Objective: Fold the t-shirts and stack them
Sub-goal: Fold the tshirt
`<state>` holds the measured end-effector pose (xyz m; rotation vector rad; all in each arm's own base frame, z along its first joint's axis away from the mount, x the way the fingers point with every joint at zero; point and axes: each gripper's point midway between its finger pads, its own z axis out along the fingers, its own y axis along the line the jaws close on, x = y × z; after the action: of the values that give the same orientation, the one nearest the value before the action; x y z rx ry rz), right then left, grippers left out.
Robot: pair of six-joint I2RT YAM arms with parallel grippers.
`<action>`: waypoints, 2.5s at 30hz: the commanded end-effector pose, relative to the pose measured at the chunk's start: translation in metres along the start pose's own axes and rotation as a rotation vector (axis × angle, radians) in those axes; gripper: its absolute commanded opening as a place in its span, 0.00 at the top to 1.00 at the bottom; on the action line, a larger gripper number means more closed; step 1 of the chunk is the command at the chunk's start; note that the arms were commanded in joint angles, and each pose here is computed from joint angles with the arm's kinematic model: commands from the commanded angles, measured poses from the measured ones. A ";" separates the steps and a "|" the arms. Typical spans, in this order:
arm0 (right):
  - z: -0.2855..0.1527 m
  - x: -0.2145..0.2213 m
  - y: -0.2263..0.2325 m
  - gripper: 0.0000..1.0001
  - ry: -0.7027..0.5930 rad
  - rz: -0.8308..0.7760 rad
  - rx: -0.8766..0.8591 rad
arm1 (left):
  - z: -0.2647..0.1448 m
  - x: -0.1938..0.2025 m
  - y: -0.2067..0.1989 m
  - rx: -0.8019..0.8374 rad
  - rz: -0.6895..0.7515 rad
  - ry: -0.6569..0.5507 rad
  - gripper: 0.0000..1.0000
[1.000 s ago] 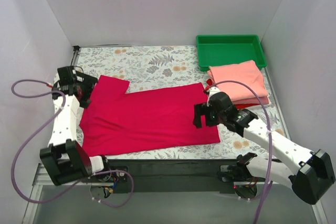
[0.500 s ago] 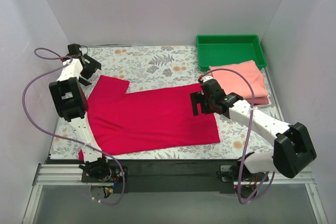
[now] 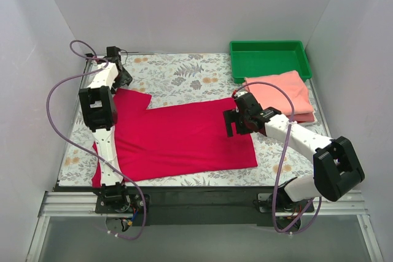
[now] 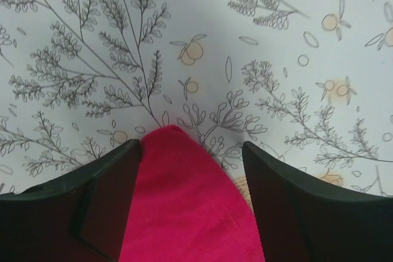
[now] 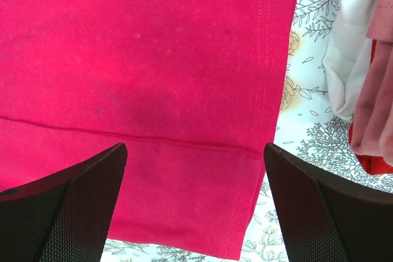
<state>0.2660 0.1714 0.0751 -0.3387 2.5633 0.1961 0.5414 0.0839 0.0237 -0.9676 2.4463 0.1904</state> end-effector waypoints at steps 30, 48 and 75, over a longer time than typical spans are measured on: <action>0.030 -0.130 -0.010 0.02 -0.185 0.017 0.220 | -0.067 0.015 0.020 -0.057 -0.035 -0.085 1.00; 0.126 -0.156 -0.042 0.07 -0.064 0.005 0.537 | -0.122 0.029 0.043 -0.036 -0.083 -0.179 1.00; 0.127 -0.137 -0.043 0.87 -0.026 0.028 0.529 | -0.139 0.044 0.060 -0.036 -0.122 -0.191 1.00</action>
<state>0.4443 0.1808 0.0273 -0.1321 2.4982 -0.4773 0.4180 0.0548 0.0940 -1.0575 2.2951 0.2714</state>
